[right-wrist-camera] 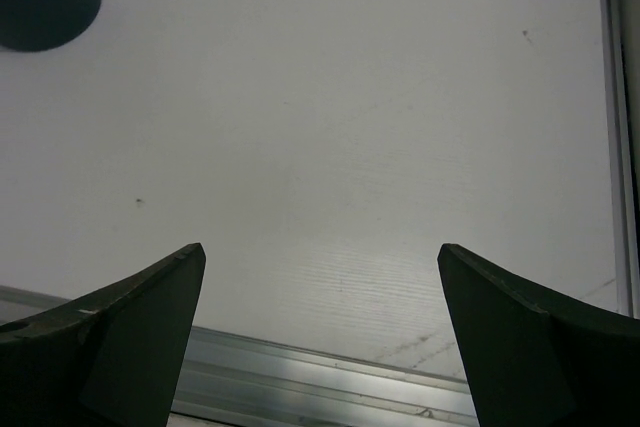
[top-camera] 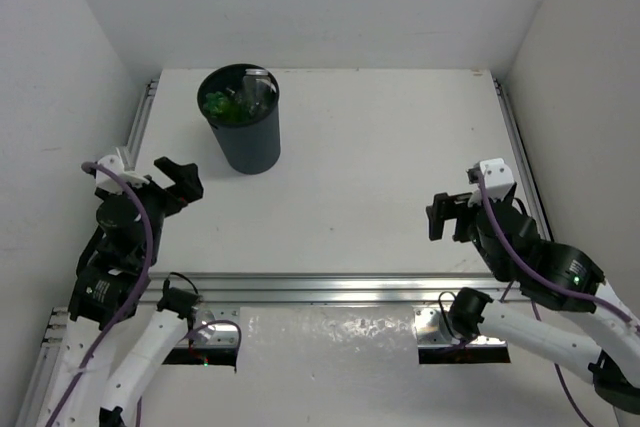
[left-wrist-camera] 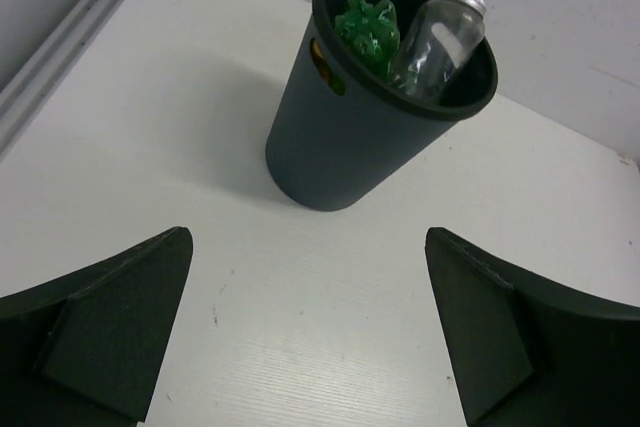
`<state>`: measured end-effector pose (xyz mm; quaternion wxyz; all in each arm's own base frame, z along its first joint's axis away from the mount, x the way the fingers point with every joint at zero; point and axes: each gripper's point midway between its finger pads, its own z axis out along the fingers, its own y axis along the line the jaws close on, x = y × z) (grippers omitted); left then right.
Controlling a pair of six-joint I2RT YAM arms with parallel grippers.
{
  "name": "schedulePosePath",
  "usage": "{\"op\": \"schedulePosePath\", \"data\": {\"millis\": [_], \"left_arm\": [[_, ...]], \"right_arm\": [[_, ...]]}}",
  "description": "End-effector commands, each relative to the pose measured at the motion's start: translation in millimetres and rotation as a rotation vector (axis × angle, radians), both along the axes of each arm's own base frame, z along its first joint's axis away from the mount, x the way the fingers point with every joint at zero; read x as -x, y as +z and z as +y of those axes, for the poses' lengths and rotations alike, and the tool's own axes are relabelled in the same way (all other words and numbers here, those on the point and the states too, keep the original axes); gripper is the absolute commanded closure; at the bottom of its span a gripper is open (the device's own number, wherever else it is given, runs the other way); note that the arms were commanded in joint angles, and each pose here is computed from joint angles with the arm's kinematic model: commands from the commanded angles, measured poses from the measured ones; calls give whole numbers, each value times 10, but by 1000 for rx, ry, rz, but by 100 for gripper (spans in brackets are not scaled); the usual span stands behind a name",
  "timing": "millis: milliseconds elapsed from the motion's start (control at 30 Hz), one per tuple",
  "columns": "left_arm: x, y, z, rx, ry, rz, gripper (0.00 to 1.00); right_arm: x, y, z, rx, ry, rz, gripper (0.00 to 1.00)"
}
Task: Put the plastic bottles in the bin
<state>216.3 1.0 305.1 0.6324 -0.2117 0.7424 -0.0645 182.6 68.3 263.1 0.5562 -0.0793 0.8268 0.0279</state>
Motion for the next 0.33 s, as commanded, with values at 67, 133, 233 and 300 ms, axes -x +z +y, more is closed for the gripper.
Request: {"op": "schedulePosePath", "data": {"millis": [67,133,233,300], "left_arm": [[-136,-138,-157,1,-80,-37,0],[-147,-155,-181,-1,-93,-23,0],[-195,-236,-180,-8,-85,11,0],[-201,-270,-180,-8,-83,26,0]], "right_arm": [[27,-96,24,-53,26,-32,1],[32,-122,10,-60,20,-35,1],[29,-201,-47,-42,-16,-19,1],[30,-214,-61,-34,-23,-15,1]]}}
